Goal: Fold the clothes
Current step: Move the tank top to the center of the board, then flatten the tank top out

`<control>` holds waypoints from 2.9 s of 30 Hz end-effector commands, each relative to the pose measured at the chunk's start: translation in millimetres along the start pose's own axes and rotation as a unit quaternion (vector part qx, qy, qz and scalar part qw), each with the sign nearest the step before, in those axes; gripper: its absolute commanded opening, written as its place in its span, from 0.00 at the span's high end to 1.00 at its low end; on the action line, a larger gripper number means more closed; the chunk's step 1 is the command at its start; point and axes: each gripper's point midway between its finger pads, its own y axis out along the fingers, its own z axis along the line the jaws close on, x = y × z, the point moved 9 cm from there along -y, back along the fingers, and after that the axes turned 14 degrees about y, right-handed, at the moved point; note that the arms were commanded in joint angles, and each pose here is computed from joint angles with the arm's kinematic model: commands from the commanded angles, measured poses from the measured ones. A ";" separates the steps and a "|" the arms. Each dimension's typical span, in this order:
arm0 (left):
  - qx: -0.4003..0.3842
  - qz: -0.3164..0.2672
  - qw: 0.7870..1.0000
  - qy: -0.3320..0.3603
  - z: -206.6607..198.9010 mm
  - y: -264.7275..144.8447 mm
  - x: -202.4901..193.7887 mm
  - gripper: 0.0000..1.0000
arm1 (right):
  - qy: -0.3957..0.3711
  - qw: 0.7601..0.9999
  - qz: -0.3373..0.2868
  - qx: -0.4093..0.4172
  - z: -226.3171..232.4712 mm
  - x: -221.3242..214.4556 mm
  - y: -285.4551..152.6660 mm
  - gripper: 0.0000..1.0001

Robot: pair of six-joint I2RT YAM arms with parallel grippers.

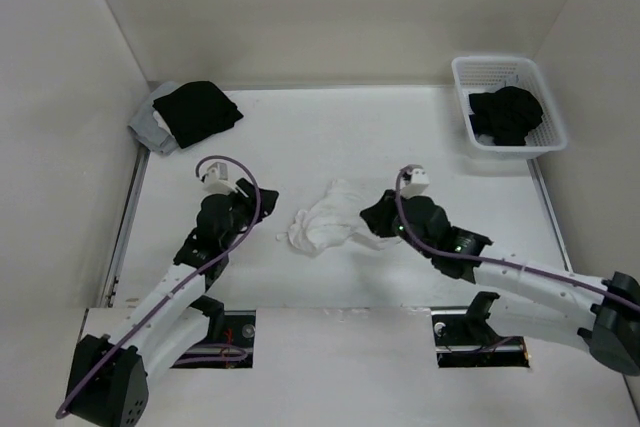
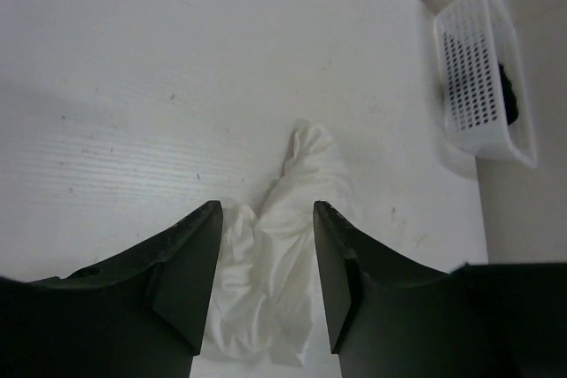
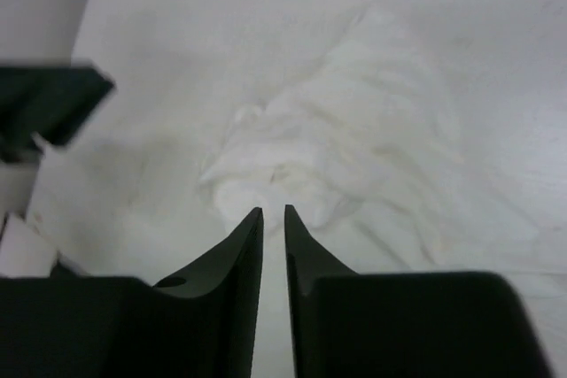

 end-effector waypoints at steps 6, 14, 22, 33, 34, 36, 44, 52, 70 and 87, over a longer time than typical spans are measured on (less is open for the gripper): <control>0.006 0.119 0.987 0.111 -24.3 -0.3 -54.7 0.50 | 0.099 0.968 -0.087 -0.215 -87.2 17.3 -1.6 0.53; -0.040 0.136 0.982 0.121 -56.4 15.6 -73.6 0.49 | 0.120 0.957 -0.059 -0.256 -109.0 12.7 12.4 0.52; -0.040 0.148 0.980 0.124 -53.7 13.5 -79.5 0.72 | 0.131 0.954 -0.011 -0.269 -114.8 -3.7 32.4 0.69; -0.096 0.014 0.994 0.047 -100.1 66.3 33.4 0.98 | 0.092 0.983 -0.146 -0.055 -6.5 114.6 36.5 1.00; -0.099 -0.019 0.994 0.034 -107.5 84.4 64.8 0.99 | 0.085 0.982 -0.165 -0.031 10.1 136.5 34.4 1.00; -0.109 -0.093 0.990 -0.009 -120.1 108.6 138.8 1.00 | 0.063 0.973 -0.217 0.046 68.9 200.0 14.9 1.00; -0.150 -0.223 0.963 -0.010 -113.6 63.7 223.1 0.91 | 0.048 0.965 -0.221 0.134 119.3 192.2 -45.2 1.00; -0.016 -0.173 0.978 -0.117 -2.3 61.6 120.8 0.56 | 0.141 0.988 -0.055 0.030 19.7 26.4 -19.6 0.98; 0.115 0.156 0.970 0.144 7.3 14.6 -65.3 0.62 | 0.182 0.973 -0.061 -0.130 -97.6 -15.4 -25.4 0.97; 0.071 0.327 0.934 0.128 -12.5 -60.7 -115.9 0.62 | 0.194 0.971 -0.072 -0.118 -100.1 -12.8 -40.1 0.98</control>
